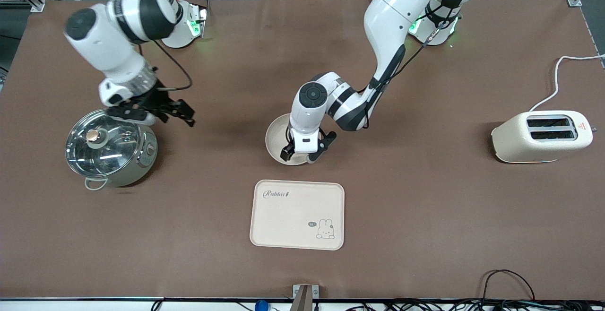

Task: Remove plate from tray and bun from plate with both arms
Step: 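Carry the bun with the left gripper toward the toaster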

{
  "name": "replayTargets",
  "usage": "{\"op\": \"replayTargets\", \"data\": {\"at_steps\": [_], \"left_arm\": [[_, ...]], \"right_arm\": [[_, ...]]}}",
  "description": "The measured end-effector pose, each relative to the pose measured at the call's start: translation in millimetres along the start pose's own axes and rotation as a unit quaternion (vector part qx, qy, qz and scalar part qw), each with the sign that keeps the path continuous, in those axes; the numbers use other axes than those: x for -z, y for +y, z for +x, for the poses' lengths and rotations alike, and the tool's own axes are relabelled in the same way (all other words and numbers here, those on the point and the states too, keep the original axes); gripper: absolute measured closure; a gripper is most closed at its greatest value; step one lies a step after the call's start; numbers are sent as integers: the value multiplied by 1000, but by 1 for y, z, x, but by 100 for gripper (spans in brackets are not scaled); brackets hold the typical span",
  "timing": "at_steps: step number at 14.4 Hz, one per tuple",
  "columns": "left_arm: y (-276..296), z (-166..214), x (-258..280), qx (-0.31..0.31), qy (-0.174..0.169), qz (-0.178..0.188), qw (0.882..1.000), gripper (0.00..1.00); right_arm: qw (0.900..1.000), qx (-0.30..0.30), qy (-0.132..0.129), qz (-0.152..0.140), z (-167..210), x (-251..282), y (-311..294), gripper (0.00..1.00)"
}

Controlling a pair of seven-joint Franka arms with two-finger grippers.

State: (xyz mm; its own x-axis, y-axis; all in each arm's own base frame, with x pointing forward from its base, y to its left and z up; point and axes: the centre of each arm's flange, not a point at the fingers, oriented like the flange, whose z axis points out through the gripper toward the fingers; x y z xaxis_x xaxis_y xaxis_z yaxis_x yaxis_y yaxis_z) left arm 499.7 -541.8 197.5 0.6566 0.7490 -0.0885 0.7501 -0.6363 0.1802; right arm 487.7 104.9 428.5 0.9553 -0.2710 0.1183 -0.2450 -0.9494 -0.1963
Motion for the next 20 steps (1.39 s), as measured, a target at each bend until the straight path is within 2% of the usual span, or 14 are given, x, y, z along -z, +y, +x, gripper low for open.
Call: {"op": "replayTargets", "data": {"at_steps": [1,2,5,7,11,13,16,18,20], "left_arm": [[0,-3,0,-1,0,0,1000,11],[0,-6,0,-2,-1,0,1000,18],[-3,-18,-2,-9,-2,2,1000,51],[-4,-21,-2,-12,-2,8,1000,67],[14,-5,38,-2,13,35,999,72],[29,37,88,24,33,28,999,72],[25,151,138,75,61,43,994,71],[2,230,132,86,72,65,992,71],[-35,290,108,80,93,107,987,70]], "right_arm": [[1000,2,-3,0,10,14,17,0],[1000,8,-6,1,19,29,33,0],[1000,15,-14,7,48,83,55,0],[1000,15,-20,3,60,118,59,0],[999,27,-42,-22,68,154,59,0],[997,30,-58,-39,68,170,62,0],[996,34,-62,-57,68,198,62,0],[995,38,-64,-62,66,202,59,0],[995,39,-67,-69,66,202,60,0]]}}
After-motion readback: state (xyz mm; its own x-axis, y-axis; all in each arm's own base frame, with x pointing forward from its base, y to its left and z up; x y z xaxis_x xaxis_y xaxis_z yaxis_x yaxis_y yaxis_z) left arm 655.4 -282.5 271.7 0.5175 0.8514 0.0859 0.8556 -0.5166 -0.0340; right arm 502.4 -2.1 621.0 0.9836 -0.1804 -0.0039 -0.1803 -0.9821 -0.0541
